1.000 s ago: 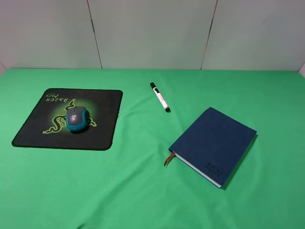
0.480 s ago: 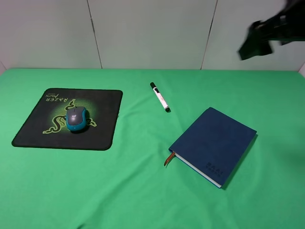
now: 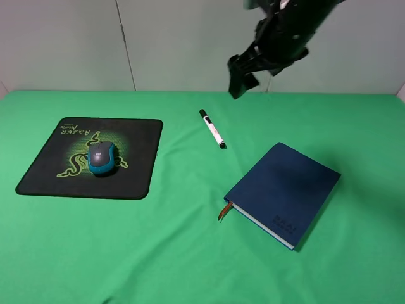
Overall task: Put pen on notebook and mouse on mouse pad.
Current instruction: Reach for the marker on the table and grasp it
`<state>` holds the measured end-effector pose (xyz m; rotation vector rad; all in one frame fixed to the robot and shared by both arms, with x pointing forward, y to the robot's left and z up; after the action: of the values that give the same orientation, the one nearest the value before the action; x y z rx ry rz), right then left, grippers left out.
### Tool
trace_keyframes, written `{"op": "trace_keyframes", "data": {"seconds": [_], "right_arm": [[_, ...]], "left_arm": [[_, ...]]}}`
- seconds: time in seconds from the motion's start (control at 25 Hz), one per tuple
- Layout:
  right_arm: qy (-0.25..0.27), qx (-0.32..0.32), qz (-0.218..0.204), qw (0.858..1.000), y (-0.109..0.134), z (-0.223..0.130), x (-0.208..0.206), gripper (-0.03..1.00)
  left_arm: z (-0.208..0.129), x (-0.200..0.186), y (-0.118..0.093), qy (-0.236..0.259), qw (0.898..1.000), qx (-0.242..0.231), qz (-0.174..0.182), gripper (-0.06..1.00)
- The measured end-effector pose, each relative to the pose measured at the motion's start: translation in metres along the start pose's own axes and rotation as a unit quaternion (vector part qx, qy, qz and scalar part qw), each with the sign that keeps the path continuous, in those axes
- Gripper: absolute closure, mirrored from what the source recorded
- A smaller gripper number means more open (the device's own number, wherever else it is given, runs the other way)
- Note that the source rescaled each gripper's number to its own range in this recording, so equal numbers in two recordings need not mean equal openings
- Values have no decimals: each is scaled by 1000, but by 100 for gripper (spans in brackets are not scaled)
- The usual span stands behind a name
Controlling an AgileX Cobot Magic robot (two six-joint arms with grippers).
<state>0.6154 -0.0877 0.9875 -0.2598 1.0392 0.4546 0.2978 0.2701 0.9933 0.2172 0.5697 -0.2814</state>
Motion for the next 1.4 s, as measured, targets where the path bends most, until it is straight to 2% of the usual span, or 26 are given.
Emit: {"op": "trace_keyframes", "data": {"seconds": [0.28, 0.72, 0.88, 1.4], "right_arm": [[57, 32, 7, 998, 4, 11, 53, -3], [71, 37, 8, 997, 5, 27, 113, -3], [86, 38, 7, 996, 5, 21, 136, -3], [83, 31, 7, 996, 5, 11, 183, -3]], "left_arm": [[0, 0, 0, 0, 1000, 0, 0, -5], [0, 0, 0, 0, 1000, 0, 0, -5], [0, 0, 0, 0, 1000, 0, 0, -5], [0, 0, 0, 0, 1000, 0, 0, -5]]}}
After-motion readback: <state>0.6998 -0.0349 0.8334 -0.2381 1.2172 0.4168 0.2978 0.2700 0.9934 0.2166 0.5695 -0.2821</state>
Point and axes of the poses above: a point on each arm's last joint axis where the gripper is mounted, x pointing out along that axis toward the gripper, y along the wrist's bending axis when the last joint is at zero, z = x × y, the point moved 9 cm from there along x, pointing out along that axis toward the gripper, and after that the axes turned 10 degrees about x, right-handed, at the moved point
